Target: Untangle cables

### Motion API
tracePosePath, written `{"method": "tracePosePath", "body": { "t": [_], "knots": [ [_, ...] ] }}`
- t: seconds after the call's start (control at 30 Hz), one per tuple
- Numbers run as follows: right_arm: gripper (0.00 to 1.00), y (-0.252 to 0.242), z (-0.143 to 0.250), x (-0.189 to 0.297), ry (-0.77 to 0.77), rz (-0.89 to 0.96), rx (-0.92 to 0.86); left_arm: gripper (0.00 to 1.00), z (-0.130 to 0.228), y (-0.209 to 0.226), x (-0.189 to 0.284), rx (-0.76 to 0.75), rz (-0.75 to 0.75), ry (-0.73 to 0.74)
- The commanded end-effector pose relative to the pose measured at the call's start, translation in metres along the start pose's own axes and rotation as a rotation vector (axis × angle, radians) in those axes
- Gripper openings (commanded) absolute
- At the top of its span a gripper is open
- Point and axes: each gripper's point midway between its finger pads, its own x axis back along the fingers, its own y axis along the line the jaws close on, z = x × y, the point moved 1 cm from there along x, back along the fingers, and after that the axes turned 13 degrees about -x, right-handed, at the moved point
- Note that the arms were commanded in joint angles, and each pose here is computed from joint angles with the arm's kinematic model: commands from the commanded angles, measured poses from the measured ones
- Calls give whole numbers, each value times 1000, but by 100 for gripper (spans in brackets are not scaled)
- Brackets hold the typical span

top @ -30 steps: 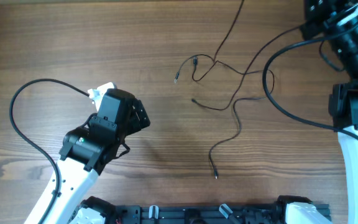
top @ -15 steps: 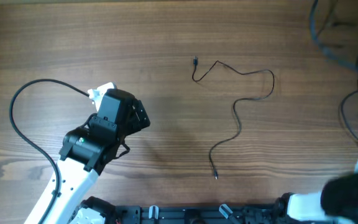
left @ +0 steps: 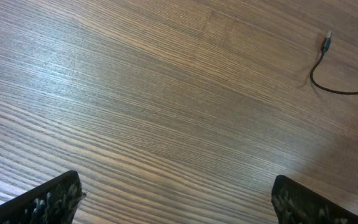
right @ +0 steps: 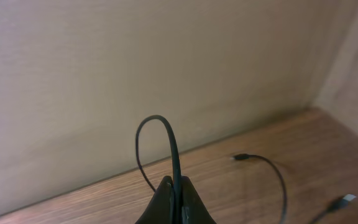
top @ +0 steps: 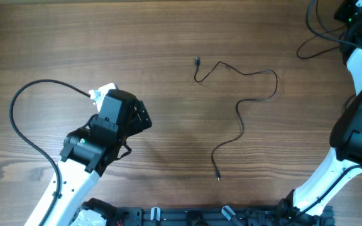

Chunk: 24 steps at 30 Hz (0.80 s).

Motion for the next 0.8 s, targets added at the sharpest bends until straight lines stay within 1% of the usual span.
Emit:
{"method": "tracePosePath", "body": {
  "t": [0.0,0.1,0.13,0.17,0.2,0.23,0.37,0.5,0.57,0.63,0.7,0.77],
  "knots": [
    [4,-67,-29,6,-111,255,-37,100,-1,3,0,-4,-12,-7],
    [4,-108,-30,13,-96,349,-66,100,-1,3,0,-4,-12,-7],
    [12,-122,-25,16,-76,374,-103,100,-1,3,0,-5,-12,-7],
    [23,-132,-20,18,-53,390,-137,100,-1,3,0,-4,-12,-7],
    [80,-140,-15,20,-30,400,-164,100,-1,3,0,-4,-12,-7],
    [100,-145,-11,22,-9,404,-186,100,-1,3,0,-4,-12,-7],
    [100,-136,16,22,133,327,-216,100,-1,3,0,-4,-12,-7],
    [100,-127,43,29,240,347,-280,100,-1,3,0,-4,-12,-7],
    [100,-106,52,32,306,281,-284,100,-1,3,0,-5,-12,-7],
    [100,-83,53,39,350,218,-248,100,-1,3,0,-4,-12,-7],
    [100,-80,48,46,351,248,-230,100,-1,3,0,-4,-12,-7],
    [100,-90,58,54,388,316,-223,100,-1,3,0,-4,-12,-7]
  ]
}}
